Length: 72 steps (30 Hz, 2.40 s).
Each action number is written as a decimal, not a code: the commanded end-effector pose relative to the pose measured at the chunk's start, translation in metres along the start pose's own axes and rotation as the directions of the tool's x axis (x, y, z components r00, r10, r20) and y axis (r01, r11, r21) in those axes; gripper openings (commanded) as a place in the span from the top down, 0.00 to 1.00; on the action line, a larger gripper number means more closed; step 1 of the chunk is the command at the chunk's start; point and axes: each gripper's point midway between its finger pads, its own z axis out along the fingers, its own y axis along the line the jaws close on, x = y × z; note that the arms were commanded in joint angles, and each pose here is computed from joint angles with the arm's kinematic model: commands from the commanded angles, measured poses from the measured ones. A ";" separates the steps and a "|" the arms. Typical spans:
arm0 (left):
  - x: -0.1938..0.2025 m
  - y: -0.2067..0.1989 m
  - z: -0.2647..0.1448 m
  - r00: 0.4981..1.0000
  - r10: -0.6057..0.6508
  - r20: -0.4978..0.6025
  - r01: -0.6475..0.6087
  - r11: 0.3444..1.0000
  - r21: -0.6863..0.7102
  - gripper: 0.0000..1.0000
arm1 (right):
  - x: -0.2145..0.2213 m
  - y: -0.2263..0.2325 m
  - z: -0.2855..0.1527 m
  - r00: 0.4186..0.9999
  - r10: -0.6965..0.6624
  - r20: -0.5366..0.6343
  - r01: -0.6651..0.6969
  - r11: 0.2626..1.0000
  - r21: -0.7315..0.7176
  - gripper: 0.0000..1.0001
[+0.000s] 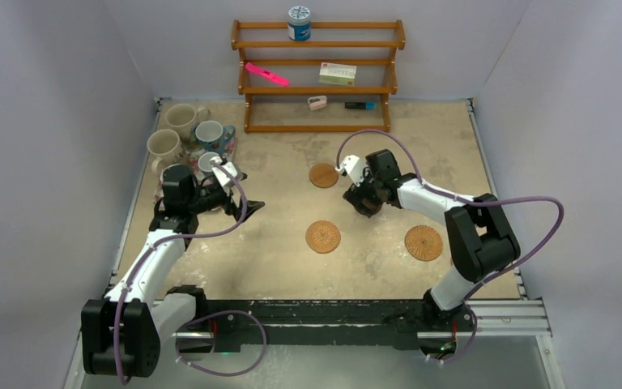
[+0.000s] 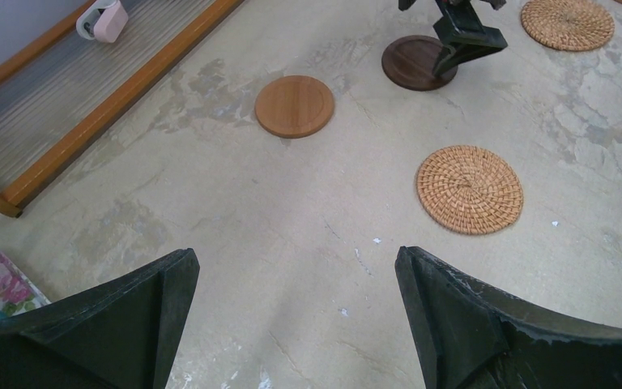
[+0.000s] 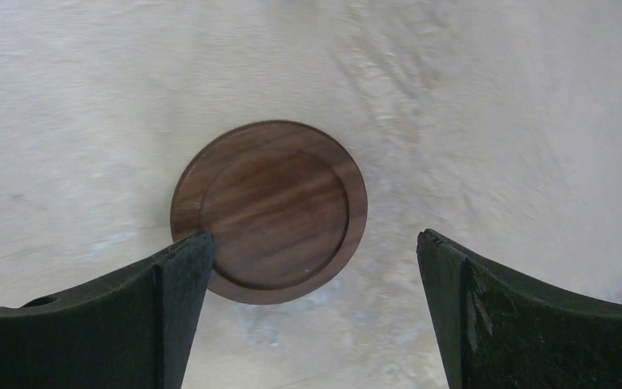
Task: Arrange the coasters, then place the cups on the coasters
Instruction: Move the coaster to the center of the board.
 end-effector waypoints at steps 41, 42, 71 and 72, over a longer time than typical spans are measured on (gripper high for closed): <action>-0.023 0.005 0.000 0.997 0.068 0.042 -0.068 0.998 0.007 0.00 | 0.156 -0.005 -0.098 0.979 -0.055 -0.196 0.064 0.997 0.043 0.01; -0.023 0.005 0.000 0.997 0.067 0.042 -0.068 0.998 0.008 0.00 | 0.160 -0.002 -0.095 0.978 -0.056 -0.203 0.065 0.997 0.036 0.01; -0.019 0.007 0.002 0.998 0.055 0.032 -0.055 0.998 0.010 0.00 | 0.114 0.063 -0.067 0.998 -0.059 0.002 0.057 0.973 -0.225 0.01; -0.019 0.007 0.002 0.998 0.055 0.032 -0.055 0.998 0.011 0.00 | 0.111 0.064 -0.067 0.998 -0.064 0.004 0.063 0.972 -0.226 0.01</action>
